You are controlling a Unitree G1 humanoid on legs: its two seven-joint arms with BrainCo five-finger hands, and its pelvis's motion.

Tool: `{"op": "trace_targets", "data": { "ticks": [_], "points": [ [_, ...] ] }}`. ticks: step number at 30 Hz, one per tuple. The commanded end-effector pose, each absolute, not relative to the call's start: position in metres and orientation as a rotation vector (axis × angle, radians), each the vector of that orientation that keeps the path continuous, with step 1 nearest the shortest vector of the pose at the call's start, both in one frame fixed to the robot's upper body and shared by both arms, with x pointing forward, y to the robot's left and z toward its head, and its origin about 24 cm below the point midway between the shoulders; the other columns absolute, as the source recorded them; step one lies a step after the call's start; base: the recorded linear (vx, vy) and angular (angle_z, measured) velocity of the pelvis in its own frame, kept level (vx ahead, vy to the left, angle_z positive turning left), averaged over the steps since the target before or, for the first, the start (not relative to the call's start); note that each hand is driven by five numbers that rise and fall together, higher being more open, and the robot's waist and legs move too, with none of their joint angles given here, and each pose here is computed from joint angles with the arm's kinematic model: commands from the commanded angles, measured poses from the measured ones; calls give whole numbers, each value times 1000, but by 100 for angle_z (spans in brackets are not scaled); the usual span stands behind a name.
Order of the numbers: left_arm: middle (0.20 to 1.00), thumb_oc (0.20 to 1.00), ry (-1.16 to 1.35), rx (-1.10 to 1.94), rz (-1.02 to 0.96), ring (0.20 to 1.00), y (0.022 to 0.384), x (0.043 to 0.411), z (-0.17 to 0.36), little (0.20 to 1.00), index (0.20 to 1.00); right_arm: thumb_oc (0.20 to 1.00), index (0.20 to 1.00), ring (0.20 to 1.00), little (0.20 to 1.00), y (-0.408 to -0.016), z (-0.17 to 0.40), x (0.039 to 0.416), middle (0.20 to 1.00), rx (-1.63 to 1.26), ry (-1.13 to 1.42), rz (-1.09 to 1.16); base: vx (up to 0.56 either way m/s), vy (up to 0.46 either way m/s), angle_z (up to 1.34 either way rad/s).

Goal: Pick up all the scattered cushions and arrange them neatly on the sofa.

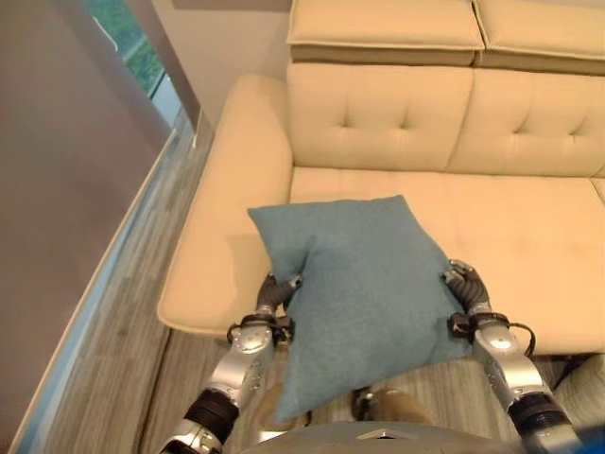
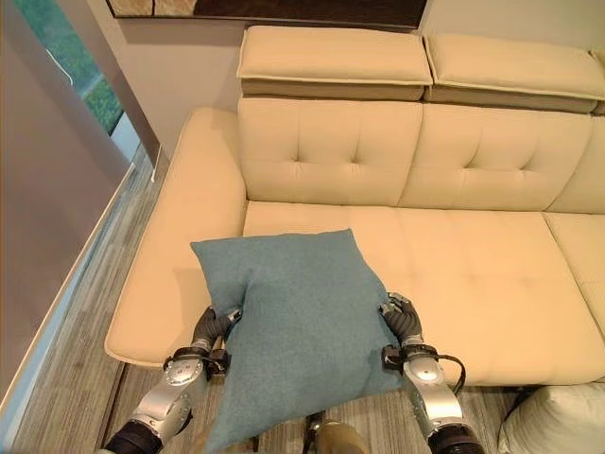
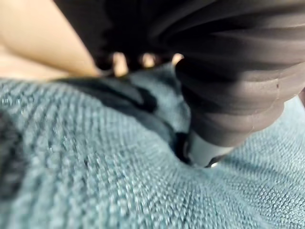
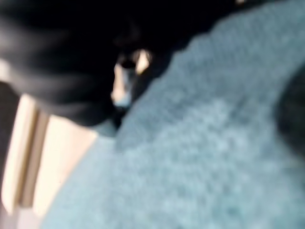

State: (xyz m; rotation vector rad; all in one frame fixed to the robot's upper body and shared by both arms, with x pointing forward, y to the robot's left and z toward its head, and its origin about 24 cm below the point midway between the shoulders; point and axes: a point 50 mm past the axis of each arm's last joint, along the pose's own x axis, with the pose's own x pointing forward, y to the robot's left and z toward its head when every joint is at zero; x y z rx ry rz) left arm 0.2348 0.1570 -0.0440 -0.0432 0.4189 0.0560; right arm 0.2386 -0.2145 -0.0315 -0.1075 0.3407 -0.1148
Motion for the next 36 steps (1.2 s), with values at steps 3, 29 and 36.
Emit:
{"op": "trace_targets", "data": {
  "ticks": [3,29,36],
  "points": [
    [200,200,251,-55,18,200,149,248,-15,200,200,200,200,200,200,-188,10,268,200,-71,101,-28,213,170,-55],
    [200,200,249,-81,22,200,148,251,-15,200,200,200,200,200,200,-199,22,271,200,-127,58,-40,116,-92,9],
    [200,200,228,-91,25,200,145,256,-9,200,200,200,200,200,200,-208,14,261,200,-131,91,-100,59,-27,32]
  ]
}}
